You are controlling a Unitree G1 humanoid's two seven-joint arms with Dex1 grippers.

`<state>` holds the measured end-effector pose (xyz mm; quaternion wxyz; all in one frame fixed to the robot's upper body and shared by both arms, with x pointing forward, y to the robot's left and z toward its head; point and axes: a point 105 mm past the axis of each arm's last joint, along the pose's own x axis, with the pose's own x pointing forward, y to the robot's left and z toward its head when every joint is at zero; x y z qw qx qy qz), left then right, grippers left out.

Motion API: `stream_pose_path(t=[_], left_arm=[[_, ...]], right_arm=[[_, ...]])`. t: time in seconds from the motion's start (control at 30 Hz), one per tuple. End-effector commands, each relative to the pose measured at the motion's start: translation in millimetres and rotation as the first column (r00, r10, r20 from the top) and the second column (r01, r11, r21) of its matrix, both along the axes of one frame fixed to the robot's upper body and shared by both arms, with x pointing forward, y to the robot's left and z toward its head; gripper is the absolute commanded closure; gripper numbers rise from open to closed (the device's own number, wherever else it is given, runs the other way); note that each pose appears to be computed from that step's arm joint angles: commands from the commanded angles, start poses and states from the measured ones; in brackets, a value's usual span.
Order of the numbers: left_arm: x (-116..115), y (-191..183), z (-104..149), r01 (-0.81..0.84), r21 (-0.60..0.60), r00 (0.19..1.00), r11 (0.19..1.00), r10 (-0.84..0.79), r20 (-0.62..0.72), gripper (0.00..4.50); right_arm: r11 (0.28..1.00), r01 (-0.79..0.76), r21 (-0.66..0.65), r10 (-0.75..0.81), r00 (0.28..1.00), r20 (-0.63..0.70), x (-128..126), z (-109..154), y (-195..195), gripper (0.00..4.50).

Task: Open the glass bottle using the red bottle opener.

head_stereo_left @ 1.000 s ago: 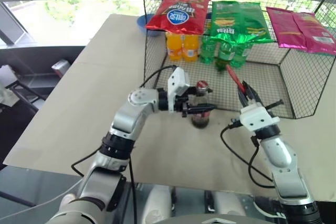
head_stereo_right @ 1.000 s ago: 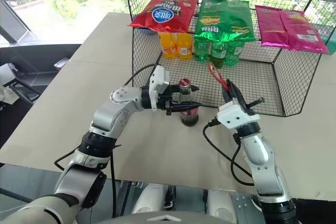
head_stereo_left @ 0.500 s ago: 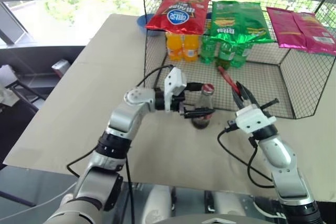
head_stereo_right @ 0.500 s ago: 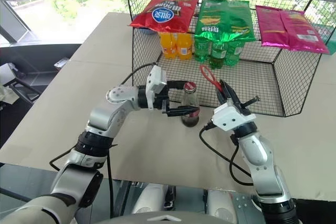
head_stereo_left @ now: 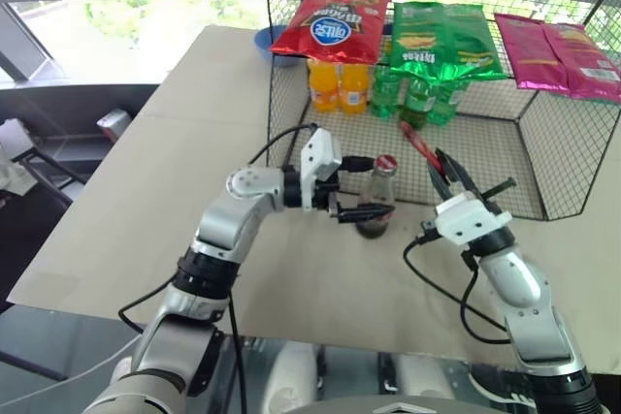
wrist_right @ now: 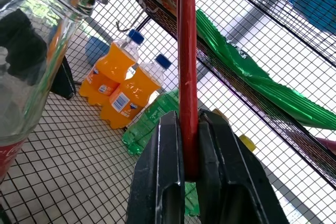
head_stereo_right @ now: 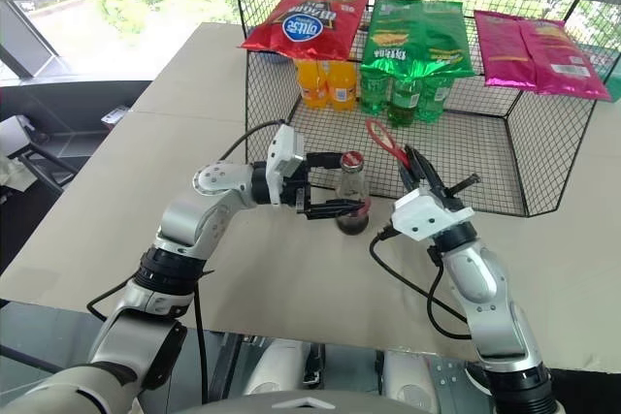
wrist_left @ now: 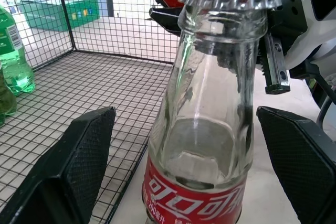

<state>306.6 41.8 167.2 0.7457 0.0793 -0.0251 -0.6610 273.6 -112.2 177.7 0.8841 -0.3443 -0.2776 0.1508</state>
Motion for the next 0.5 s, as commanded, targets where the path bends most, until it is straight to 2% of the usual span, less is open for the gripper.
stream_pose_path(t=[0.03,0.33,0.5], left_arm=[[-7.2,-3.8,14.4,0.041,-0.022,0.998,0.999,-0.040,0.051,0.85],[-7.9,-3.8,14.0,0.049,-0.022,0.998,0.999,-0.048,0.043,0.85],[-8.1,-4.1,14.3,0.049,-0.024,0.998,0.999,-0.048,0.045,2.37]], right_arm=[[1.000,-0.030,0.007,0.030,0.998,0.060,-9.0,13.4,4.4,4.50],[0.999,-0.034,0.009,0.033,0.997,0.064,-9.5,14.4,4.7,4.50],[0.999,-0.039,-0.001,0.039,0.997,0.066,-10.5,15.1,5.3,4.50]])
